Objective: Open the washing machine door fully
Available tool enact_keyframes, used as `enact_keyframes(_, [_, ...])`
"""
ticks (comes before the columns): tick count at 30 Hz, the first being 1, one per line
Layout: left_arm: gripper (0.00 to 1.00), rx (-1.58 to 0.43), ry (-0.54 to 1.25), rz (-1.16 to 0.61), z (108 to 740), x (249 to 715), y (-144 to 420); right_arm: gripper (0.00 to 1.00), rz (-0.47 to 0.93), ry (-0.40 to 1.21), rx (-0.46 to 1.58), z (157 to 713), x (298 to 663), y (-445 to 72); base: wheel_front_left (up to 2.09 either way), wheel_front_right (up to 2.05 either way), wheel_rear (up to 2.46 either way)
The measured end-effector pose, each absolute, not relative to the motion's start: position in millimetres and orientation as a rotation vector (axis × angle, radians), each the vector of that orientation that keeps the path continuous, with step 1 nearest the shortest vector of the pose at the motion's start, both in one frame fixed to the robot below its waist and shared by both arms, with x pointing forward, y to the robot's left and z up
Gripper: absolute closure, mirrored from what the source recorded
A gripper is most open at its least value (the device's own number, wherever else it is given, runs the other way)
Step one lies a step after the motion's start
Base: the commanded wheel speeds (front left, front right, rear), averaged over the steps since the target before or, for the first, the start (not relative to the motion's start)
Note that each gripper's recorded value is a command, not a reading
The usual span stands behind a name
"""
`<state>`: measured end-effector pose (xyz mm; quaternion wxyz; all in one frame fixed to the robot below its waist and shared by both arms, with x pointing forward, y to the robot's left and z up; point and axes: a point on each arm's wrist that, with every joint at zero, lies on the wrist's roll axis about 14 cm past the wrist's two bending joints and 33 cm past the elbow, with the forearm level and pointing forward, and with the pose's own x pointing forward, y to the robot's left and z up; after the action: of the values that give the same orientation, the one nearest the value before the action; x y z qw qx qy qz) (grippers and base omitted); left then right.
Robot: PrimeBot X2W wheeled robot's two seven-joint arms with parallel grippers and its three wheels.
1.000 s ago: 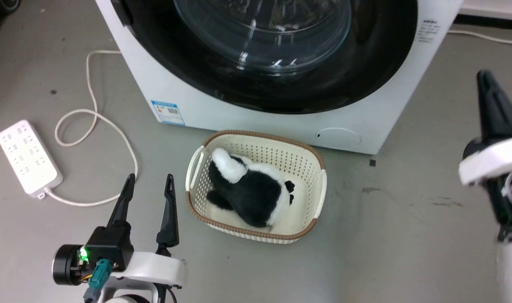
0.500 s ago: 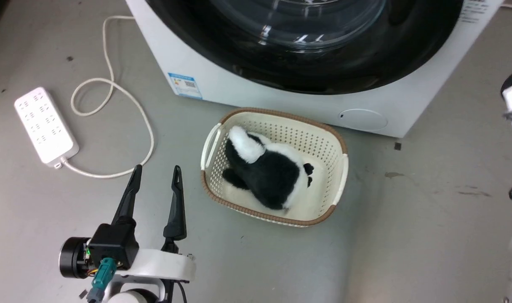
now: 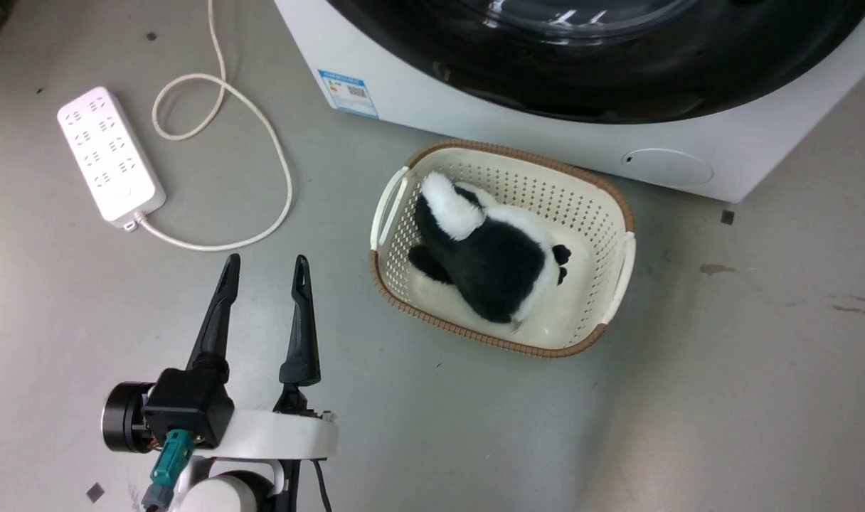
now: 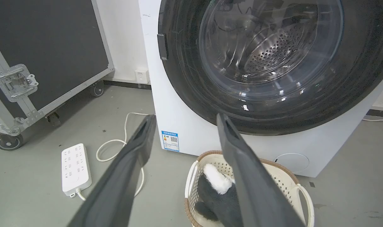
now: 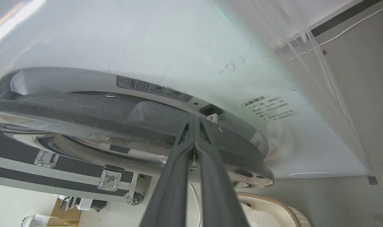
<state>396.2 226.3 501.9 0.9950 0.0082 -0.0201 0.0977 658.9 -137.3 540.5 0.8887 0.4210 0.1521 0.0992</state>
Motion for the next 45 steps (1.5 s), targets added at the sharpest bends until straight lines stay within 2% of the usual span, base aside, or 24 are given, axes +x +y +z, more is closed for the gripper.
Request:
enact_keyframes(14, [0.0,0.027,-0.047,0.223,498,400,234,1.0,0.317,0.461,1.049,538,687,-107,0.0,0.0,0.0])
enact_keyframes(21, [0.0,0.034,-0.072,0.241,505,395,238,1.0,0.38,0.539,1.096,537,678,-94,0.0,0.0,0.0])
enact_keyframes(26, [0.0,0.033,-0.11,0.246,518,392,239,1.0,0.428,0.596,1.115,537,662,-82,0.0,0.0,0.0])
enact_keyframes(35, [0.0,0.003,-0.162,0.222,535,378,232,1.0,0.48,0.711,1.064,526,603,-73,0.0,0.0,0.0])
enact_keyframes(45, [0.0,-0.037,-0.176,0.182,541,354,220,1.0,0.672,0.862,1.05,515,521,-26,0.0,0.0,0.0])
